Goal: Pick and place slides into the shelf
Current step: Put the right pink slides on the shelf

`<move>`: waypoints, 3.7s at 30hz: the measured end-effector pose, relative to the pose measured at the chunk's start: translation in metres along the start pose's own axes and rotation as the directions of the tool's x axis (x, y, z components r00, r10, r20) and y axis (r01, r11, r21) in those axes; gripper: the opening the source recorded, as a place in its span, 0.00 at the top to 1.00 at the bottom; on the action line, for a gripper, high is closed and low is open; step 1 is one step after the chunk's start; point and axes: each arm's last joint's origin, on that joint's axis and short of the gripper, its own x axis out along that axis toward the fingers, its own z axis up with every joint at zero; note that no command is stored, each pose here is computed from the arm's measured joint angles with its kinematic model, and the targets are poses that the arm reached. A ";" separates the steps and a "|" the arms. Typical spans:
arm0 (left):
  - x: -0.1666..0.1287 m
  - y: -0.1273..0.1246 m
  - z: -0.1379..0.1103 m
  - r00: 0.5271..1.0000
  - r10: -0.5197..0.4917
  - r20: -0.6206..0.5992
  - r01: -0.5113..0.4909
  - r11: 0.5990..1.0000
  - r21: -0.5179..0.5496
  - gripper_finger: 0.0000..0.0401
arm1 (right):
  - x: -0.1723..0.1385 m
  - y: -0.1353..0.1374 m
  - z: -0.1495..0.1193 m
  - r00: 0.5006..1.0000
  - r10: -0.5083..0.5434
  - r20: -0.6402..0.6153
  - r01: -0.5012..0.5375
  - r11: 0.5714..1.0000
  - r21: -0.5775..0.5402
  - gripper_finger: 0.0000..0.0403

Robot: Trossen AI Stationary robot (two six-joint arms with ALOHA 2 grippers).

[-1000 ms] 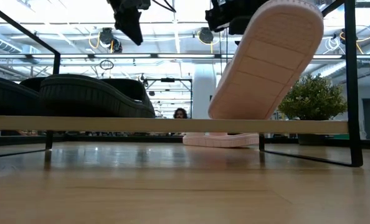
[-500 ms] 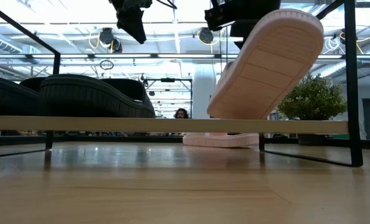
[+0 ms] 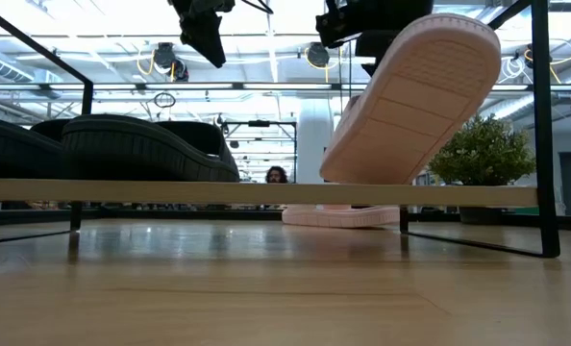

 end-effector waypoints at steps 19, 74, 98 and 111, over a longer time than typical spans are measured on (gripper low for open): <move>0.000 0.000 0.000 1.000 -0.001 0.000 0.001 1.000 0.010 0.63 | 0.017 0.008 -0.005 0.998 0.052 -0.029 -0.052 0.998 0.021 1.00; -0.001 -0.010 0.002 1.000 -0.021 0.005 0.021 0.998 0.066 0.63 | 0.016 0.009 -0.008 0.986 0.128 -0.111 -0.131 0.991 -0.015 0.97; -0.001 -0.012 0.002 1.000 -0.025 0.006 0.024 0.997 0.071 0.63 | 0.016 0.001 -0.016 0.986 0.015 -0.166 -0.033 0.994 -0.103 0.99; -0.001 -0.012 0.002 1.000 -0.024 0.006 0.024 0.997 0.077 0.63 | 0.016 0.002 -0.016 0.983 0.040 -0.182 -0.068 0.987 -0.148 0.87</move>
